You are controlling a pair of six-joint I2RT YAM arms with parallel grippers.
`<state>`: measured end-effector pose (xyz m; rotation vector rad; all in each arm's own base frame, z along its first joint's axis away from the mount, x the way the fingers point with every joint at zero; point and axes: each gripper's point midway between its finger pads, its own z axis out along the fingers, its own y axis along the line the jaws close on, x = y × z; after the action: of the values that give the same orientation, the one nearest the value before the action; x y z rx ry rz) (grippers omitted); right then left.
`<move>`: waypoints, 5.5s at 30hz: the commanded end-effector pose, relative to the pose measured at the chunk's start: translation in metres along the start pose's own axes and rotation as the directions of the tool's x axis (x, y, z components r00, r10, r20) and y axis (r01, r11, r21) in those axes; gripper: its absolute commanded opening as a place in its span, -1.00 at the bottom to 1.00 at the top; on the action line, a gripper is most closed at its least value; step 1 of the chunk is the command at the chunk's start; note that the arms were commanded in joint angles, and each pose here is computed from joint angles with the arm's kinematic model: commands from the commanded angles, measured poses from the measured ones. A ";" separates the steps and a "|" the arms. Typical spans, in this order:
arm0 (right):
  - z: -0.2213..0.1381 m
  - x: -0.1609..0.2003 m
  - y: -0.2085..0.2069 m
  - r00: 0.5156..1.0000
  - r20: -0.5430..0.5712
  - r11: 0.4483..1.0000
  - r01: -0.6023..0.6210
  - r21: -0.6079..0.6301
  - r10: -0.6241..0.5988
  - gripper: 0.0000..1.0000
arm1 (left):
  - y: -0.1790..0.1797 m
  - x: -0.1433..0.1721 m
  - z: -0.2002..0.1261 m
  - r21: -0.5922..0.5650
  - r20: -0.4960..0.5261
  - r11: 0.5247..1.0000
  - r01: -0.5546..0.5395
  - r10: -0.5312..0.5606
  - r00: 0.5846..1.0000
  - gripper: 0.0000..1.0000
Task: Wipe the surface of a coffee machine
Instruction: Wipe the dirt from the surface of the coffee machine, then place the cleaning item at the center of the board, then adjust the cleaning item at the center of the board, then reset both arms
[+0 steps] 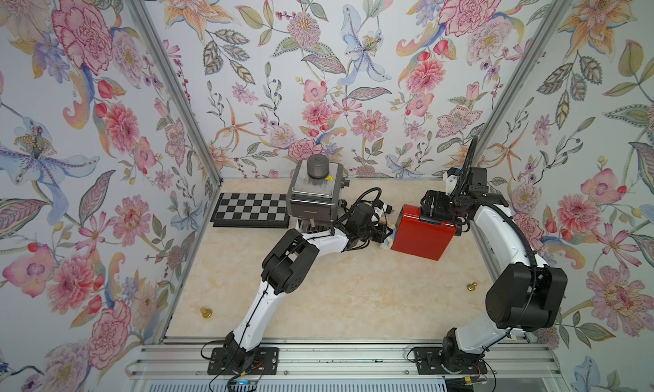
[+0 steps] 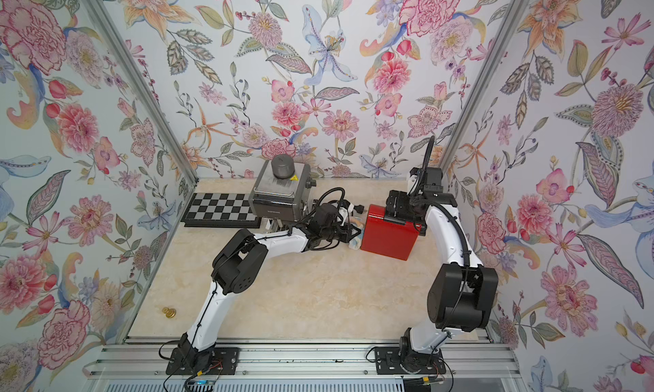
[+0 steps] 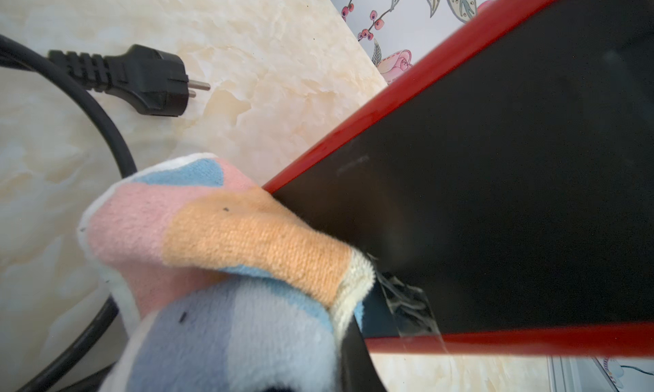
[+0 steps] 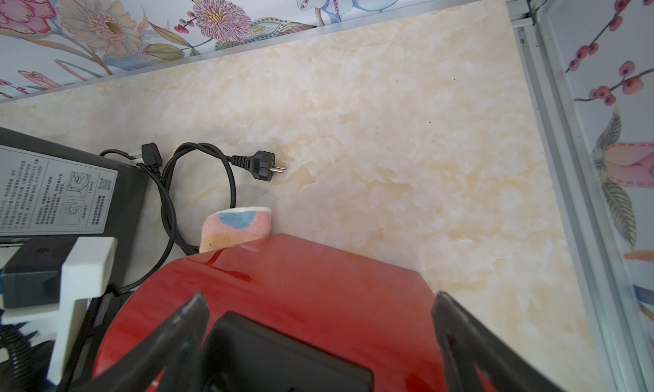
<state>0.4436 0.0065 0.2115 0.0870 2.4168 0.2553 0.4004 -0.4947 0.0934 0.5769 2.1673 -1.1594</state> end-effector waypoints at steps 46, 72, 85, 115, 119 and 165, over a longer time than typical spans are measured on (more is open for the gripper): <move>-0.100 0.003 0.152 0.928 0.298 0.924 0.298 -0.239 -0.222 0.99 | -0.043 0.129 -0.191 -0.404 -0.206 0.895 -0.188 0.111 0.972 -1.00; -0.065 0.092 0.173 0.864 0.282 0.845 0.483 -0.230 -0.416 0.99 | -0.045 0.080 -0.300 -0.415 0.233 0.908 0.060 0.042 0.972 0.98; -0.073 0.255 0.241 0.819 0.027 0.666 0.485 -0.566 -0.574 0.99 | 0.006 0.056 -0.391 -0.498 0.521 0.824 0.270 0.036 0.853 0.98; -0.046 0.279 0.223 0.972 -0.207 0.787 -0.038 -0.616 -0.115 -0.95 | 0.002 0.048 -0.393 -0.535 0.483 0.821 0.200 0.103 0.870 0.98; -0.039 0.305 0.203 0.953 -0.278 0.829 -0.056 -0.556 -0.122 -0.20 | 0.002 0.045 -0.388 -0.540 0.474 0.819 0.193 0.107 0.874 0.98; 0.048 0.134 0.097 0.844 0.244 0.832 0.524 -0.182 -0.478 0.99 | 0.213 0.034 -0.525 -0.884 0.375 -0.124 0.450 0.387 0.843 0.98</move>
<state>0.3452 0.1413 0.0892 -0.6664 2.2339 0.3075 0.3460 0.0594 0.1711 -0.6125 1.7907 0.6246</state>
